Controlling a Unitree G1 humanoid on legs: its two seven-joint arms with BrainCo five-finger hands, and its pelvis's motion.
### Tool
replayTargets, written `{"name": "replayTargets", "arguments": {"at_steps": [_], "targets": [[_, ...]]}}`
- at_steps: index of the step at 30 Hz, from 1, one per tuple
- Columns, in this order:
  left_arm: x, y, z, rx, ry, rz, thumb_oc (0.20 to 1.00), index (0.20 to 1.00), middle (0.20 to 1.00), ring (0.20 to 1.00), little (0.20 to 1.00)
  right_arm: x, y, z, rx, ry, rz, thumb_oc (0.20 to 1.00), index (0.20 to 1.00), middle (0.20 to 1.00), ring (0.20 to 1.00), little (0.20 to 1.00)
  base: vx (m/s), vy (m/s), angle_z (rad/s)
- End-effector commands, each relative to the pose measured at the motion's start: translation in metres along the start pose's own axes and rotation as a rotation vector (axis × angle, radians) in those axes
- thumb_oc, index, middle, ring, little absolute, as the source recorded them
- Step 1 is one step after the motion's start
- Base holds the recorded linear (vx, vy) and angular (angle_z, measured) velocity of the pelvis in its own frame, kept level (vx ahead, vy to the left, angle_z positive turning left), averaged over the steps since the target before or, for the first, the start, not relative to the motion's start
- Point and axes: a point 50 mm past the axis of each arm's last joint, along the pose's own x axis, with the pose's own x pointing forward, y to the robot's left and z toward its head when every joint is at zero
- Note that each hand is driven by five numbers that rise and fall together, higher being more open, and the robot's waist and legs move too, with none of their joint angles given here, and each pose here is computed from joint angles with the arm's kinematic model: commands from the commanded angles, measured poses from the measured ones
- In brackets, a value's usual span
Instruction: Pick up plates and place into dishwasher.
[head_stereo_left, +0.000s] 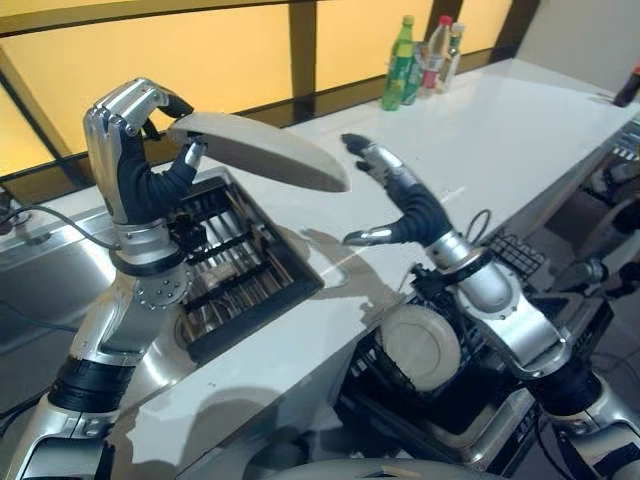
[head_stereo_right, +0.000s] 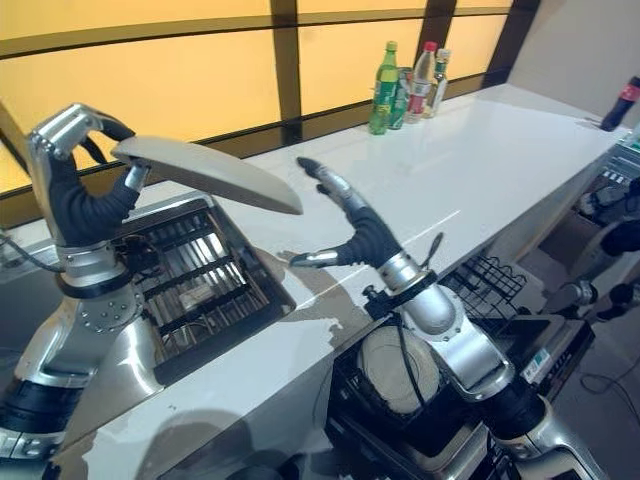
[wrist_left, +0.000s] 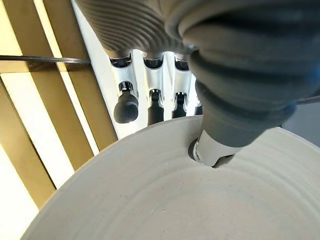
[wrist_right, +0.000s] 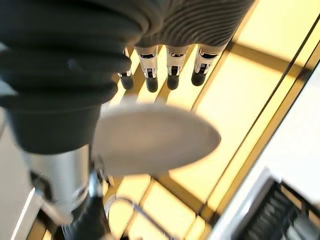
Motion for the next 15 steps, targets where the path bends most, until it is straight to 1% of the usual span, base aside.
{"name": "replayTargets", "arguments": {"at_steps": [1, 4, 7, 12, 15], "targets": [[0.019, 0.0, 0.016, -0.088, -0.065, 0.055, 0.2, 0.2, 0.2, 0.2, 0.2, 0.014, 0.004, 0.04, -0.02, -0.183, -0.021, 1.0, 1.0, 1.0, 1.0, 1.0, -0.01, -0.018, 0.34], [0.021, -0.004, 0.023, -0.135, -0.07, 0.042, 0.2, 0.2, 0.2, 0.2, 0.2, 0.02, 0.01, 0.039, -0.046, -0.166, -0.045, 1.0, 1.0, 1.0, 1.0, 1.0, -0.01, -0.024, 0.26], [0.023, -0.008, 0.03, -0.177, -0.071, 0.015, 0.2, 0.2, 0.2, 0.2, 0.2, 0.028, 0.007, 0.036, -0.115, -0.123, -0.116, 1.0, 1.0, 1.0, 1.0, 1.0, 0.0, -0.021, 0.27], [0.02, -0.017, 0.03, -0.248, -0.008, -0.034, 0.2, 0.2, 0.2, 0.2, 0.2, 0.032, 0.012, 0.039, -0.158, -0.115, -0.119, 1.0, 1.0, 1.0, 1.0, 1.0, -0.01, -0.004, 0.12], [0.013, -0.022, 0.032, -0.314, 0.028, -0.056, 0.2, 0.2, 0.2, 0.2, 0.2, 0.038, 0.009, 0.042, -0.235, -0.114, -0.186, 1.0, 1.0, 1.0, 1.0, 1.0, 0.01, -0.001, 0.17]]}}
